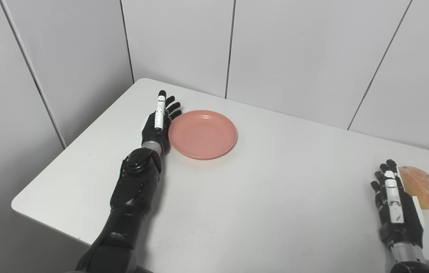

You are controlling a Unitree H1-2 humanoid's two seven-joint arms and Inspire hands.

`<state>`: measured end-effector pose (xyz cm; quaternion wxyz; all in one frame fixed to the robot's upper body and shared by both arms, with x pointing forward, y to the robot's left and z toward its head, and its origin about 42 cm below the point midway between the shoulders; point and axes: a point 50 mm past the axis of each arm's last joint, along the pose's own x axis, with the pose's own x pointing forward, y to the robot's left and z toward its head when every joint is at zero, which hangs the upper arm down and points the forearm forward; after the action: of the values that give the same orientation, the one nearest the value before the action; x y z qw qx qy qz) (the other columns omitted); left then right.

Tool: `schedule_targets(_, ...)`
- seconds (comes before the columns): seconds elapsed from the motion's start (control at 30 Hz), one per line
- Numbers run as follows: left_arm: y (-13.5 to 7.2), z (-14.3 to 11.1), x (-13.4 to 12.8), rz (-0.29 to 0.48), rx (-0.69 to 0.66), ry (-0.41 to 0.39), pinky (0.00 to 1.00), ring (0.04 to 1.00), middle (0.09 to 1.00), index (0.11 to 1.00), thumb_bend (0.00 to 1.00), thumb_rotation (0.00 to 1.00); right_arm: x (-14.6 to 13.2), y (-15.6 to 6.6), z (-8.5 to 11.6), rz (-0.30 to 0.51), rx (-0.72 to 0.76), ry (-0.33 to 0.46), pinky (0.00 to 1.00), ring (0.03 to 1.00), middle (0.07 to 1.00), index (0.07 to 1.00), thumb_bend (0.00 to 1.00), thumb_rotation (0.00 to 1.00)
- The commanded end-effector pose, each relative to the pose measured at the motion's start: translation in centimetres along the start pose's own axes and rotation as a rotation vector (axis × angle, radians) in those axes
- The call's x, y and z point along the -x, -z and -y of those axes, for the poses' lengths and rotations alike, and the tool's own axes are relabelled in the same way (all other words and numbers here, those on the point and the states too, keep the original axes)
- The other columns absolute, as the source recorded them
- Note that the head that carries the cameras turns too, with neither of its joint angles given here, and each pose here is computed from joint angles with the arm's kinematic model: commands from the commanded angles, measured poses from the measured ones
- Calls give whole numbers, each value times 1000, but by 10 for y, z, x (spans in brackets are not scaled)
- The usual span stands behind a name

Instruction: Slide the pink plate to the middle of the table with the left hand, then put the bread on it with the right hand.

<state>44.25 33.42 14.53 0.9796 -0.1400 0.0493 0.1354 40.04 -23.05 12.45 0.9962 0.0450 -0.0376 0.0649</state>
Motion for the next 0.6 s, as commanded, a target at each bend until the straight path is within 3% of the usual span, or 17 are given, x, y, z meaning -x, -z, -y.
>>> schedule_targets(0.0, 9, 17, -3, -63, -11, 27, 872, 883, 872, 855, 633, 1000, -13, -23, -3, 68, 15, -16, 1000, 1000, 1000, 1000, 582, 839)
schedule_targets(0.33, 30, 54, 3, -109, -101, 106, 845, 874, 872, 857, 615, 1000, -17, -20, -2, 62, 7, -22, 1000, 1000, 1000, 1000, 625, 852)
schedule_targets(0.57, 42, 74, 11, -128, -73, 140, 885, 898, 892, 881, 601, 1000, -21, -18, -6, 70, -8, -33, 1000, 1000, 1000, 1000, 635, 838)
